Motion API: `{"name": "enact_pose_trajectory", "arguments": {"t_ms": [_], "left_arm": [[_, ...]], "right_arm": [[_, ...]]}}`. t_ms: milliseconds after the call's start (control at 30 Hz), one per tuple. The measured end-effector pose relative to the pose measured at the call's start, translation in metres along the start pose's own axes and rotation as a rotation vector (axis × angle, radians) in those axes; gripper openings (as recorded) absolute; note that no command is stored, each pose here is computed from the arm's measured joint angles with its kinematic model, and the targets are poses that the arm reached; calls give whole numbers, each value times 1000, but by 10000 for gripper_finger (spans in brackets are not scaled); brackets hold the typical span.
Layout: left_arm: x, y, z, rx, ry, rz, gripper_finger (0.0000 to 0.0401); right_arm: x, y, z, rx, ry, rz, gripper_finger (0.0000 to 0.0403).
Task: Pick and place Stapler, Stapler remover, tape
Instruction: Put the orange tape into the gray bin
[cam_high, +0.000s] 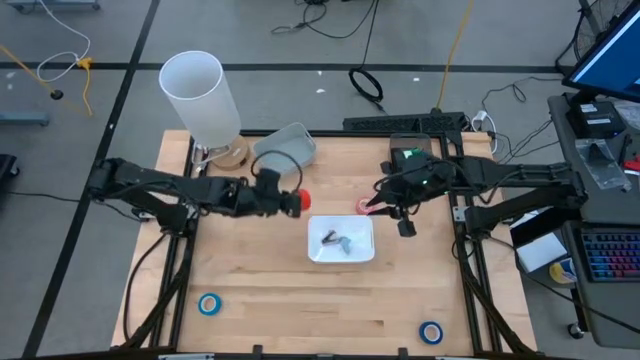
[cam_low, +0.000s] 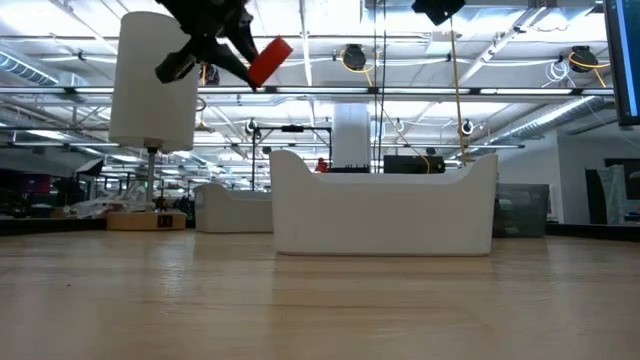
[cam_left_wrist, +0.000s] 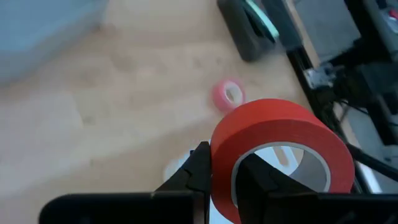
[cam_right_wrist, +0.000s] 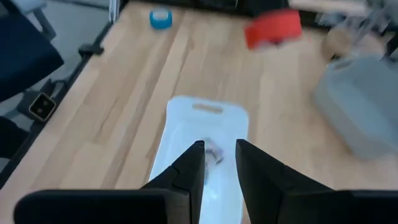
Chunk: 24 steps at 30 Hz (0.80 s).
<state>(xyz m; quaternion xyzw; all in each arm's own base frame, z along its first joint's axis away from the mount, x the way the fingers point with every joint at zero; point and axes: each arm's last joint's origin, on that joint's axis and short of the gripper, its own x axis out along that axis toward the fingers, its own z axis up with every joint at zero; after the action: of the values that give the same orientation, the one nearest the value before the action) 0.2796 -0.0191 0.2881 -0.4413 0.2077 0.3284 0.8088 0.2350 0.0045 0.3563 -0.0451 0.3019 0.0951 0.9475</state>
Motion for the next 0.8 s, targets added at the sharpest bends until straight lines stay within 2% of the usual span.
{"name": "enact_pose_trajectory", "arguments": {"t_ms": [133,267,400,500,800], "left_arm": [[11,8,26,30,-34,17,40],[27,21,50,73,-29,36,40],[37,30,78,99,-56,3,40],[46,39,92,122,-67,3,40],[65,63,120,153,-89,54,41]], "right_arm": [[-13,-6,-5,-9,-74,-36,86],[-22,-12,-27,36,-117,-80,86],[-30,-14,-53,99,-225,-18,86],[-33,-14,-74,142,-313,6,86],[-30,-14,-134,270,-505,-78,86]]}}
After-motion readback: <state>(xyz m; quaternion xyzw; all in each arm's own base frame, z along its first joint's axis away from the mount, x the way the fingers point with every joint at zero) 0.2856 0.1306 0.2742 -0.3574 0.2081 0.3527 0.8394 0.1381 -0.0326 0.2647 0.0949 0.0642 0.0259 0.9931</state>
